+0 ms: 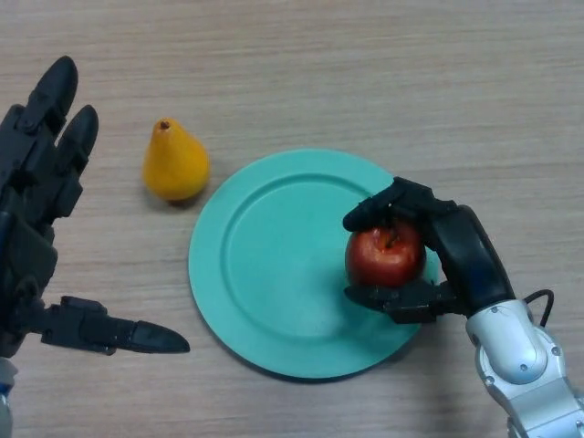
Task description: Pick up the red apple and place it on the plate
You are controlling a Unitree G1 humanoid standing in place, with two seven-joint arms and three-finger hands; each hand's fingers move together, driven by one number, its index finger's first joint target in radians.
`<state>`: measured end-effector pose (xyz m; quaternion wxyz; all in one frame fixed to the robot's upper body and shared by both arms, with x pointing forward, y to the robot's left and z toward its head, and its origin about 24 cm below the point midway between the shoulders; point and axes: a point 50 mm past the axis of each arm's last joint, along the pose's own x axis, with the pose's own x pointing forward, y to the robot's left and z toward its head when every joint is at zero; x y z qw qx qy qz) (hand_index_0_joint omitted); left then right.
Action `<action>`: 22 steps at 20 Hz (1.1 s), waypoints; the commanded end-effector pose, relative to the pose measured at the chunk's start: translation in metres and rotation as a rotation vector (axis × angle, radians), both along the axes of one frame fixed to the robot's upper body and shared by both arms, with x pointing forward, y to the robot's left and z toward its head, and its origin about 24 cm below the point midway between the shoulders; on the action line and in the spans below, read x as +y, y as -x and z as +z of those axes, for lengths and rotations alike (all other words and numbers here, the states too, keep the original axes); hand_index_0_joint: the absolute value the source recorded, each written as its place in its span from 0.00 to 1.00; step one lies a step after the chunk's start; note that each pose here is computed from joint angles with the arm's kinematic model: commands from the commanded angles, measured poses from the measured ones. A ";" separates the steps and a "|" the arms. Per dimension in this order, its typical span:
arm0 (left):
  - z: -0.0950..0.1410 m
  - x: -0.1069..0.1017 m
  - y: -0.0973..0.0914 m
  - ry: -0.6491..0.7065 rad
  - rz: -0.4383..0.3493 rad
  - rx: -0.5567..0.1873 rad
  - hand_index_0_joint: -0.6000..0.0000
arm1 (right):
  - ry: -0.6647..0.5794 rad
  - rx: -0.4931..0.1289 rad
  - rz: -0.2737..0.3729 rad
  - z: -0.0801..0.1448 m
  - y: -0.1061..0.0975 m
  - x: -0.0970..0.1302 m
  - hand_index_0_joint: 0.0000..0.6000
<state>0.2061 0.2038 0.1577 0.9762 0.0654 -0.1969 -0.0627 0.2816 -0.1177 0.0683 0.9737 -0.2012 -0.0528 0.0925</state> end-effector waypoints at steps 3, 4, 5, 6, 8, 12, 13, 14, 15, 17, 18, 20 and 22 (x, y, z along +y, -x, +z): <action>0.027 0.001 0.009 -0.054 -0.016 -0.169 1.00 | -0.039 -0.250 -0.017 0.056 -0.009 0.000 0.00; 0.027 0.000 0.009 -0.057 -0.022 -0.170 1.00 | -0.050 -0.261 -0.015 0.066 -0.008 -0.002 0.00; 0.028 -0.001 0.008 -0.063 -0.028 -0.164 1.00 | -0.074 -0.275 -0.009 0.080 -0.005 -0.004 0.00; 0.030 -0.002 0.008 -0.067 -0.032 -0.165 1.00 | -0.080 -0.292 -0.006 0.093 -0.004 -0.004 0.00; 0.034 -0.004 0.009 -0.058 -0.045 -0.166 1.00 | -0.059 -0.346 0.027 0.119 0.002 -0.002 0.00; 0.037 -0.009 0.009 -0.040 -0.060 -0.161 1.00 | -0.029 -0.395 0.083 0.139 0.029 -0.008 0.00; 0.038 -0.010 0.010 -0.042 -0.063 -0.163 1.00 | -0.028 -0.383 0.085 0.134 0.036 -0.009 0.00; 0.038 -0.011 0.010 -0.049 -0.066 -0.165 1.00 | -0.036 -0.363 0.095 0.130 0.042 -0.010 0.00; 0.040 -0.011 0.010 -0.049 -0.069 -0.170 1.00 | -0.066 -0.335 0.114 0.126 0.051 -0.011 0.00; 0.045 -0.008 0.010 -0.060 -0.059 -0.196 1.00 | -0.109 -0.341 0.135 0.128 0.067 -0.014 0.00; 0.046 -0.005 0.010 -0.056 -0.055 -0.200 1.00 | -0.127 -0.348 0.137 0.130 0.074 -0.016 0.00; 0.047 -0.004 0.008 -0.059 -0.047 -0.197 1.00 | -0.149 -0.352 0.135 0.133 0.083 -0.017 0.00; 0.049 -0.004 0.006 -0.069 -0.030 -0.197 1.00 | -0.142 -0.352 0.147 0.134 0.089 -0.012 0.00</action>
